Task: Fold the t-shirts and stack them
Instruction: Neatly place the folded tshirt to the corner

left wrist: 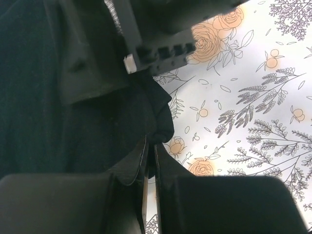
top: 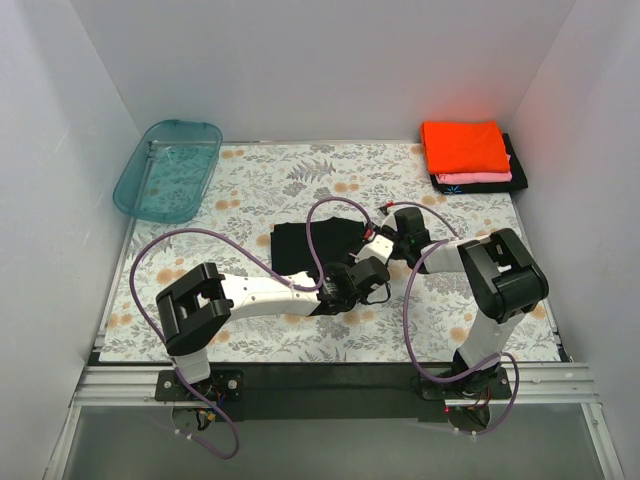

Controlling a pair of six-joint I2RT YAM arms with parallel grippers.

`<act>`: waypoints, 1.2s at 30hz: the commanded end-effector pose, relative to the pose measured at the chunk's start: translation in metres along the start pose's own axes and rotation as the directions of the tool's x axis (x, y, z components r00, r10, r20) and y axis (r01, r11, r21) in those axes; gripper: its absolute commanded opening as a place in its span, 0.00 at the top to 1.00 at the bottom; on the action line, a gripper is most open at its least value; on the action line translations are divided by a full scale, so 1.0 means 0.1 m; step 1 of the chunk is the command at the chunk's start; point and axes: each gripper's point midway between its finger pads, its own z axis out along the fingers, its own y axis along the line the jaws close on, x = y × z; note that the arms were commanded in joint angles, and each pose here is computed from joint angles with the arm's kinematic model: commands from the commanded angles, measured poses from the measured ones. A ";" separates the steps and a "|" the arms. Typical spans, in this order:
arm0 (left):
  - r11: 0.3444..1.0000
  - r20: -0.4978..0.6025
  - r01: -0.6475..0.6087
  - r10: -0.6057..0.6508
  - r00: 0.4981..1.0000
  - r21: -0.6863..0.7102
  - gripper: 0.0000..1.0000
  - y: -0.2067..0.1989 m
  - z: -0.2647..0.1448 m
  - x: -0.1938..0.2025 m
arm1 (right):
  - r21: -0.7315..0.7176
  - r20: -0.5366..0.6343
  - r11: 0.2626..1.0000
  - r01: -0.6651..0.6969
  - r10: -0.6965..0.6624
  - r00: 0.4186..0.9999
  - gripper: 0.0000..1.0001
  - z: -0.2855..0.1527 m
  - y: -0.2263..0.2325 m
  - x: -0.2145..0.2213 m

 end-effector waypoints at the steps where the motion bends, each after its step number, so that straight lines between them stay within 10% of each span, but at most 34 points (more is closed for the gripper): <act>1: 0.998 0.054 0.056 -0.058 0.997 0.032 1.00 -0.08 -0.08 -0.19 | -0.012 -0.014 1.000 0.022 -0.023 1.000 0.48 0.10 0.05 0.01; 4: 0.996 0.054 0.076 -0.078 0.995 0.043 0.95 -0.10 -0.09 -0.21 | 0.005 -0.007 0.998 0.065 -0.065 0.998 0.90 0.10 0.00 0.00; 6: 0.994 0.055 0.099 -0.102 0.993 0.049 0.83 -0.12 -0.10 -0.23 | 0.021 -0.004 0.996 0.082 -0.082 0.997 0.99 0.09 -0.04 -0.02; 15: 0.951 0.041 0.306 -0.308 0.951 0.039 0.29 0.37 -0.23 -0.60 | 0.239 -0.052 0.916 0.323 -0.320 0.946 0.99 -0.05 -0.27 -0.45; 19: 0.894 0.029 0.445 -0.444 0.896 -0.054 0.14 1.19 -0.22 -0.65 | 0.422 -0.075 0.795 0.437 -0.450 0.890 0.99 -0.23 -0.43 -0.92; 25: 0.778 0.049 0.543 -0.559 0.828 -0.315 0.02 2.52 -0.26 -0.19 | 0.627 -0.164 0.512 0.587 -0.649 0.742 0.99 -0.51 -0.45 -1.86; 36: 0.609 0.086 0.602 -0.662 0.744 -0.516 0.02 3.17 -0.43 0.66 | 0.837 -0.210 0.173 0.520 -0.776 0.595 0.99 -1.09 -0.35 -3.33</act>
